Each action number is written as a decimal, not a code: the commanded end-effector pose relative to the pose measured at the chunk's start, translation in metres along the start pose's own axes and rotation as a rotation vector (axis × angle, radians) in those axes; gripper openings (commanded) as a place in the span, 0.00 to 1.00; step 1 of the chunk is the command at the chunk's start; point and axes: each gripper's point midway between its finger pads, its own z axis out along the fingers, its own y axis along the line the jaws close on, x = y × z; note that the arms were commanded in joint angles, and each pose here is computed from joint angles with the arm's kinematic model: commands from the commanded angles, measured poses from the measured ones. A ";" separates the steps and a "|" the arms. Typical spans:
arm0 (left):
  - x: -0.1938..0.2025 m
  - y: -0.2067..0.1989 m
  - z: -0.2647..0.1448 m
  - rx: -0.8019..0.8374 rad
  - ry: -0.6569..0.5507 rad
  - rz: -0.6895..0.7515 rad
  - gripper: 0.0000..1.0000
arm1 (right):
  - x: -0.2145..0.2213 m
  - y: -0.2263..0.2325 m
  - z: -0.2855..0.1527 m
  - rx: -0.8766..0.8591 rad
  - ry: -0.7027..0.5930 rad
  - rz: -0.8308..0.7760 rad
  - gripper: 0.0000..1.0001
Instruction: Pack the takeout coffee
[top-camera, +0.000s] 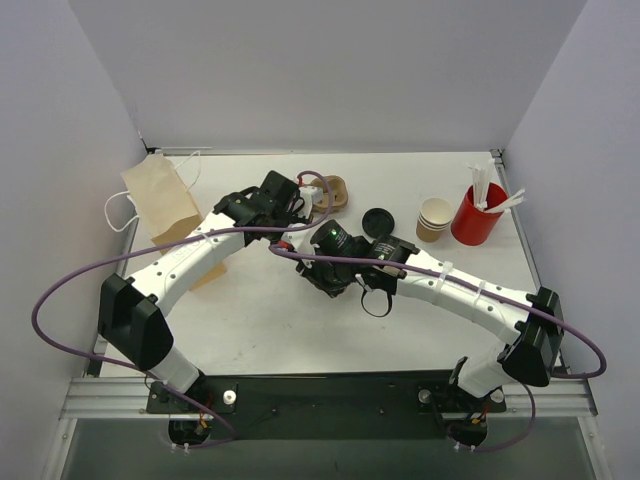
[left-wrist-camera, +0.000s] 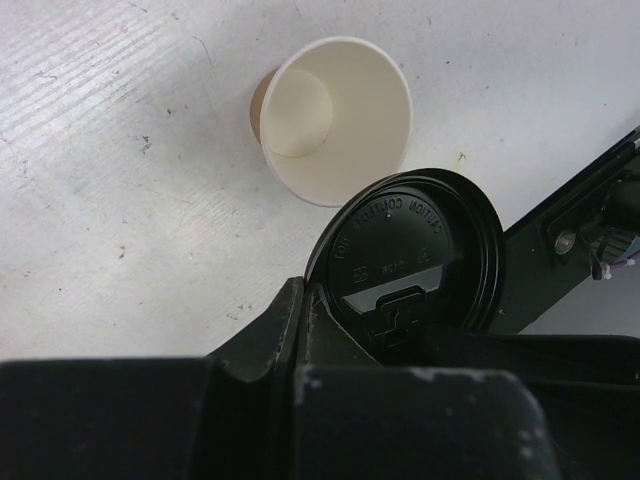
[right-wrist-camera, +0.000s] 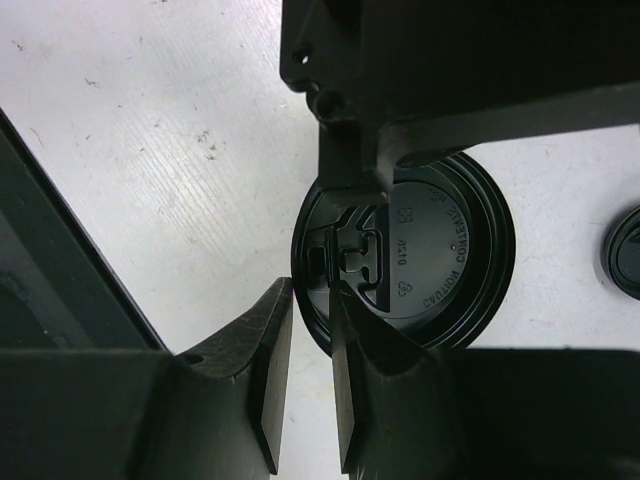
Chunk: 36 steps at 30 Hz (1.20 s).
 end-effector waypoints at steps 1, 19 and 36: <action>-0.007 -0.017 -0.018 0.069 -0.018 0.049 0.00 | -0.010 -0.001 -0.010 -0.008 -0.049 0.002 0.17; -0.020 -0.021 -0.015 0.086 -0.009 0.051 0.00 | -0.008 -0.004 -0.008 0.009 -0.032 -0.010 0.15; -0.031 -0.028 -0.024 0.096 -0.047 0.056 0.39 | -0.017 -0.010 -0.015 0.040 -0.055 -0.001 0.00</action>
